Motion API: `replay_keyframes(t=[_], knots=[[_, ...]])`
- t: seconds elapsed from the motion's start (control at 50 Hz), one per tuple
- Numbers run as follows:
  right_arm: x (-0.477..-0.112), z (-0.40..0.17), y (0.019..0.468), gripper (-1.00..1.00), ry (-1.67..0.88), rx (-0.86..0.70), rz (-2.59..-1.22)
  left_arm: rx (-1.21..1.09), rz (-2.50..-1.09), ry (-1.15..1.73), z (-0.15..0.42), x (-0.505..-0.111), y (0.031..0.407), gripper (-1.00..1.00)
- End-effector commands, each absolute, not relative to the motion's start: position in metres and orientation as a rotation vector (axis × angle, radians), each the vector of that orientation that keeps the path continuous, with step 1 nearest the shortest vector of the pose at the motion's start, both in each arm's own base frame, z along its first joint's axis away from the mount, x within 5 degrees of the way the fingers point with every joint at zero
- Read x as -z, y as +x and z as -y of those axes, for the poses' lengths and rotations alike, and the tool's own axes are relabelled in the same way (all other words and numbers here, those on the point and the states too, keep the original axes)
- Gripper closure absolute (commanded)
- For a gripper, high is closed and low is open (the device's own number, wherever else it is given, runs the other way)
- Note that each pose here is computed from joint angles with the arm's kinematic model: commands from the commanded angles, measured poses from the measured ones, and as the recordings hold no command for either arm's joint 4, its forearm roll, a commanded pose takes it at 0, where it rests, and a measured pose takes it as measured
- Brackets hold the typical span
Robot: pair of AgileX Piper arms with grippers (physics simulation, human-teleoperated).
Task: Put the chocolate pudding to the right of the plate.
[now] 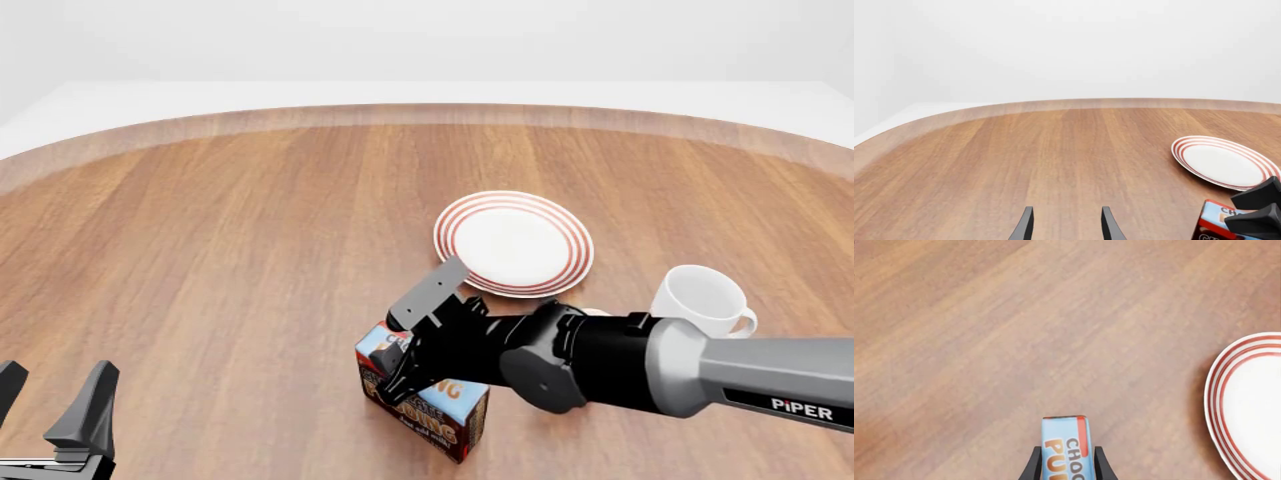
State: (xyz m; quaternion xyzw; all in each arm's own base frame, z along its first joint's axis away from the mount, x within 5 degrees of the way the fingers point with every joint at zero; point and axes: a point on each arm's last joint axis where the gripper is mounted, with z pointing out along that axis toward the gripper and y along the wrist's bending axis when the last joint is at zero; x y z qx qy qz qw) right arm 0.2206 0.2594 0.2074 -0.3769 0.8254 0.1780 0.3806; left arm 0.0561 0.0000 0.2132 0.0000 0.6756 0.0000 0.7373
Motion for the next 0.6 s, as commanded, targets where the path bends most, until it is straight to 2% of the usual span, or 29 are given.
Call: replay_keyframes(t=[0.02,0.2,0.58,0.6], knots=[[-0.205,-0.259,0.218,1.00,-0.943,-0.467,-2.123,0.000,-1.484,0.000,0.000,-0.213,0.056,-1.00],[-0.227,-0.254,0.222,1.00,-0.940,-0.459,-2.075,0.000,-1.484,0.000,0.000,-0.213,0.056,-1.00],[-0.364,-0.225,0.255,1.00,-0.913,-0.324,-1.801,0.000,-1.484,0.000,0.000,-0.213,0.056,-1.00],[-0.379,-0.222,0.258,1.00,-0.880,-0.328,-1.783,0.000,-1.484,0.000,0.000,-0.213,0.056,-1.00]])
